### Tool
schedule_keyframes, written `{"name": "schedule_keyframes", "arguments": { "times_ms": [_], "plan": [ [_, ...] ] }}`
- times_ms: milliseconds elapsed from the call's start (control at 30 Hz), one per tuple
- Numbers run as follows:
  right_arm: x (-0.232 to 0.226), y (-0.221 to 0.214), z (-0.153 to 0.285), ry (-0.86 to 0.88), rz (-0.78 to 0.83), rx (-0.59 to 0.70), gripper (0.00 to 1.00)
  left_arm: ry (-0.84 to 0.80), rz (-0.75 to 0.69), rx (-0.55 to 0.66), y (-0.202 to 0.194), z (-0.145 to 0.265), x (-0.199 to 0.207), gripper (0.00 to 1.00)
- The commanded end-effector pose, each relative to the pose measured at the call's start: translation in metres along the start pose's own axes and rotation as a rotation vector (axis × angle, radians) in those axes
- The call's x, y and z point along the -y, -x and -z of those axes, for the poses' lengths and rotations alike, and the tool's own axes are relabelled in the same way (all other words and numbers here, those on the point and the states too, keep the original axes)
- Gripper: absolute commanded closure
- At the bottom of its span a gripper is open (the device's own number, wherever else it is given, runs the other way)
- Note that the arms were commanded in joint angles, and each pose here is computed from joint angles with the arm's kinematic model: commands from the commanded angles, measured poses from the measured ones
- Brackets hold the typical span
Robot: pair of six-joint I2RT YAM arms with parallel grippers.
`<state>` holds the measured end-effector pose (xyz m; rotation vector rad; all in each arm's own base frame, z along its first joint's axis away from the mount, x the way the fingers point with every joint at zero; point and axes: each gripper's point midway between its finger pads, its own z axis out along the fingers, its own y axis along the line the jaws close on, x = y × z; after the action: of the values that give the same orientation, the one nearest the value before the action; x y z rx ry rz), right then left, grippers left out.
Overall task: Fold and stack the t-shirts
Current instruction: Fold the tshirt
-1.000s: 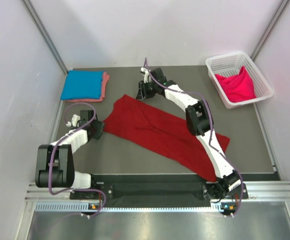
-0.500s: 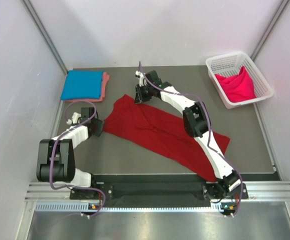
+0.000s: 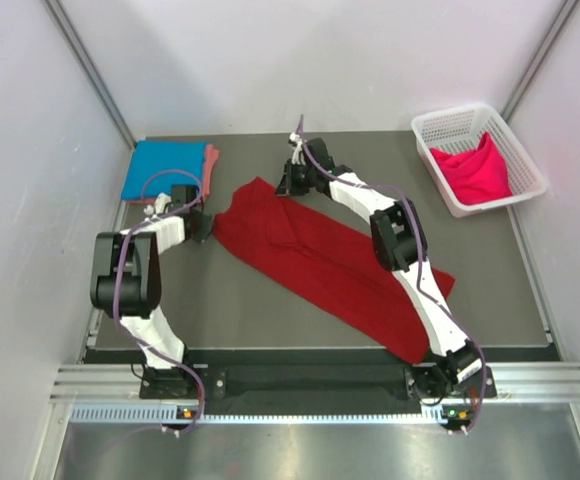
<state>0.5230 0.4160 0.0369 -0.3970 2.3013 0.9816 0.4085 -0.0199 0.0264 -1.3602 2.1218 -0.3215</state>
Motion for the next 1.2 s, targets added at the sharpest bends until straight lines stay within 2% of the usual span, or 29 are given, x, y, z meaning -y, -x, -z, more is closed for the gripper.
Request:
{"name": "schedule_keyframes", "arguments": {
  "times_ms": [0,133,267,367,433,467,633,733,767,800,833,867,933,967,1000,1033,1067,1100,1133,1167],
  "plan": [
    [0.020,0.062,0.017,-0.016,-0.100,0.197,1.00,-0.066,-0.108,0.041,0.013,-0.019,0.040,1.00],
    [0.054,0.090,0.032,-0.050,-0.196,0.290,1.00,-0.146,-0.178,0.078,0.026,-0.043,0.090,1.00],
    [0.100,0.100,0.050,-0.115,-0.300,0.356,1.00,-0.295,-0.282,0.127,0.029,-0.073,0.164,1.00],
    [0.126,0.116,0.067,-0.156,-0.330,0.417,1.00,-0.362,-0.324,0.109,0.023,-0.104,0.208,1.00],
    [0.143,0.124,0.078,-0.189,-0.332,0.442,1.00,-0.433,-0.323,0.099,0.029,-0.105,0.247,1.00],
    [0.154,0.122,0.081,-0.224,-0.342,0.438,1.00,-0.413,-0.325,0.072,0.018,-0.131,0.240,1.00],
    [0.195,0.122,0.101,-0.289,-0.351,0.436,0.99,-0.488,-0.305,0.071,0.020,-0.151,0.269,1.00],
    [0.203,0.122,0.111,-0.288,-0.327,0.412,0.88,-0.484,-0.310,0.087,0.024,-0.152,0.270,0.91],
    [0.199,0.123,0.113,-0.274,-0.294,0.399,0.81,-0.467,-0.323,0.085,0.025,-0.150,0.268,0.86],
    [0.198,0.122,0.119,-0.282,-0.290,0.379,0.77,-0.457,-0.335,0.083,0.026,-0.146,0.267,0.73],
    [0.193,0.123,0.123,-0.282,-0.271,0.366,0.65,-0.441,-0.350,0.081,0.027,-0.143,0.265,0.69],
    [0.191,0.124,0.128,-0.286,-0.230,0.351,0.60,-0.441,-0.382,0.089,0.031,-0.130,0.268,0.66],
    [0.180,0.120,0.144,-0.309,-0.217,0.296,0.47,-0.379,-0.427,0.053,0.027,-0.124,0.251,0.54],
    [0.178,0.117,0.151,-0.328,-0.187,0.273,0.43,-0.371,-0.451,0.097,0.041,-0.102,0.256,0.43],
    [0.166,0.126,0.167,-0.335,-0.162,0.278,0.40,-0.332,-0.472,0.089,0.042,-0.093,0.247,0.42],
    [0.166,0.110,0.174,-0.366,-0.180,0.219,0.36,-0.287,-0.495,0.074,0.039,-0.090,0.232,0.40],
    [0.165,0.107,0.185,-0.391,-0.165,0.199,0.35,-0.294,-0.528,0.116,0.053,-0.060,0.239,0.40],
    [0.152,0.114,0.205,-0.400,-0.151,0.205,0.34,-0.281,-0.547,0.120,0.054,-0.048,0.235,0.40],
    [0.154,0.086,0.212,-0.435,-0.184,0.118,0.32,-0.215,-0.569,0.080,0.045,-0.046,0.209,0.40],
    [0.155,0.078,0.224,-0.472,-0.177,0.096,0.32,-0.247,-0.585,0.098,0.052,-0.013,0.215,0.41]
  ]
}}
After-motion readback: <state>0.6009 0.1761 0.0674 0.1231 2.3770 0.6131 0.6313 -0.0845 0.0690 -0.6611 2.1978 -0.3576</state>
